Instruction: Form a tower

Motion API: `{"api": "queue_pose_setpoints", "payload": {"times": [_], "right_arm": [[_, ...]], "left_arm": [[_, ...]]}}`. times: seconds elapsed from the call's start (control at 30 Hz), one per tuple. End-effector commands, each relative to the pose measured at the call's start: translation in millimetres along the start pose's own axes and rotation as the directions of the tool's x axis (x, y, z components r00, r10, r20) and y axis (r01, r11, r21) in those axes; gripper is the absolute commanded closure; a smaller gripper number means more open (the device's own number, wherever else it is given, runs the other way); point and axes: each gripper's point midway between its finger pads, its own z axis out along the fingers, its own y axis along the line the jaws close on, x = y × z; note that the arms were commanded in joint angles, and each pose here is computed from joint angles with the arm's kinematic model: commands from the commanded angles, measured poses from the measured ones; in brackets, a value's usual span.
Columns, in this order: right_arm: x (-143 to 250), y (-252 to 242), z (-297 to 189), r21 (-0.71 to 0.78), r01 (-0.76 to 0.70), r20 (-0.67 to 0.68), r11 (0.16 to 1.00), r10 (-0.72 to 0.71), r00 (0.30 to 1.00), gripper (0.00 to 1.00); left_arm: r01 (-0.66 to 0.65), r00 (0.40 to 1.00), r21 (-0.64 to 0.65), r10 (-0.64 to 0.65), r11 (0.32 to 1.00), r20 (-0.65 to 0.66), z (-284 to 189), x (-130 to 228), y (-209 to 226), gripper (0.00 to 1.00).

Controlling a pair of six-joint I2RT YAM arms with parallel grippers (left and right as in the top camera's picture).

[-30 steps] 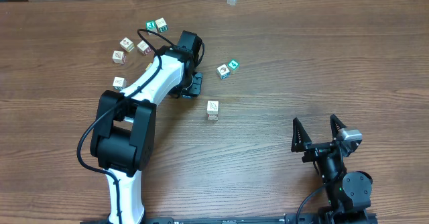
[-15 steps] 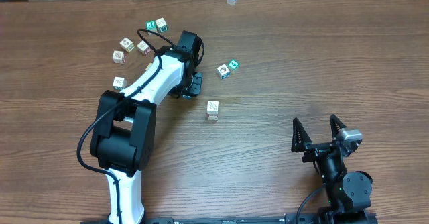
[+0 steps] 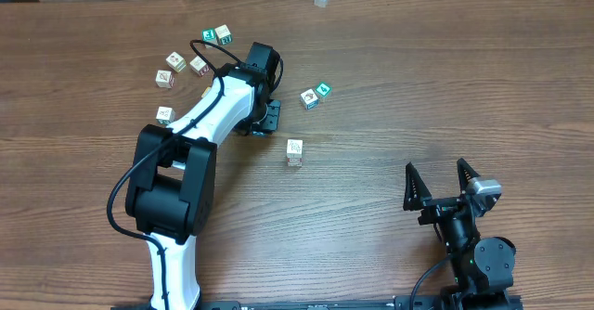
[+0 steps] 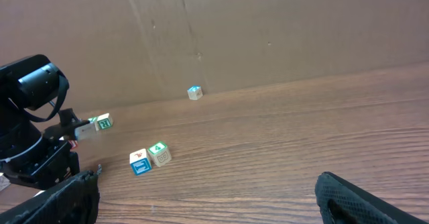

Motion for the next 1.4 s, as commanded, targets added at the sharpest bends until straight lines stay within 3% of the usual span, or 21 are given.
{"api": "queue_pose_setpoints", "payload": {"times": [0.0, 0.1, 0.2, 0.63, 0.7, 0.8, 1.07, 1.37], "right_arm": [[1, -1, 0, 0.001, -0.005, 0.008, 1.0, 0.005, 1.0, 0.0], [1, -1, 0, 0.001, -0.005, 0.008, 1.0, 0.005, 1.0, 0.0], [1, -1, 0, 0.001, -0.005, 0.008, 1.0, 0.005, 1.0, 0.0], [1, -1, 0, 0.001, -0.005, 0.008, 1.0, 0.005, 1.0, 0.0], [1, -1, 0, 0.001, -0.005, 0.008, 1.0, 0.005, 1.0, 0.0], [1, -1, 0, 0.001, -0.005, 0.008, 1.0, 0.005, 1.0, 0.0], [1, -1, 0, 0.001, -0.005, 0.008, 1.0, 0.005, 1.0, 0.0], [1, -1, 0, 0.001, -0.005, 0.008, 1.0, 0.005, 1.0, 0.0]], "left_arm": [[0.019, 1.0, 0.003, -0.019, 1.0, -0.002, 4, -3, 0, 0.64], [0.019, 1.0, 0.004, -0.019, 1.0, -0.001, 4, -3, 0, 0.7], [0.019, 1.0, 0.004, -0.019, 1.0, -0.001, 4, -3, 0, 0.96], [0.021, 0.999, 0.006, -0.021, 1.0, 0.028, -27, -20, 0, 0.92], [0.021, 0.999, 0.006, -0.021, 1.0, 0.027, -32, -22, 0, 0.88], [0.02, 1.0, 0.004, -0.02, 1.0, 0.014, -32, -19, 0, 0.72], [0.089, 0.995, -0.01, -0.089, 0.996, -0.036, -26, -3, 2, 0.8], [0.131, 0.991, -0.011, -0.131, 0.991, -0.035, -16, 1, 2, 0.73]]}}
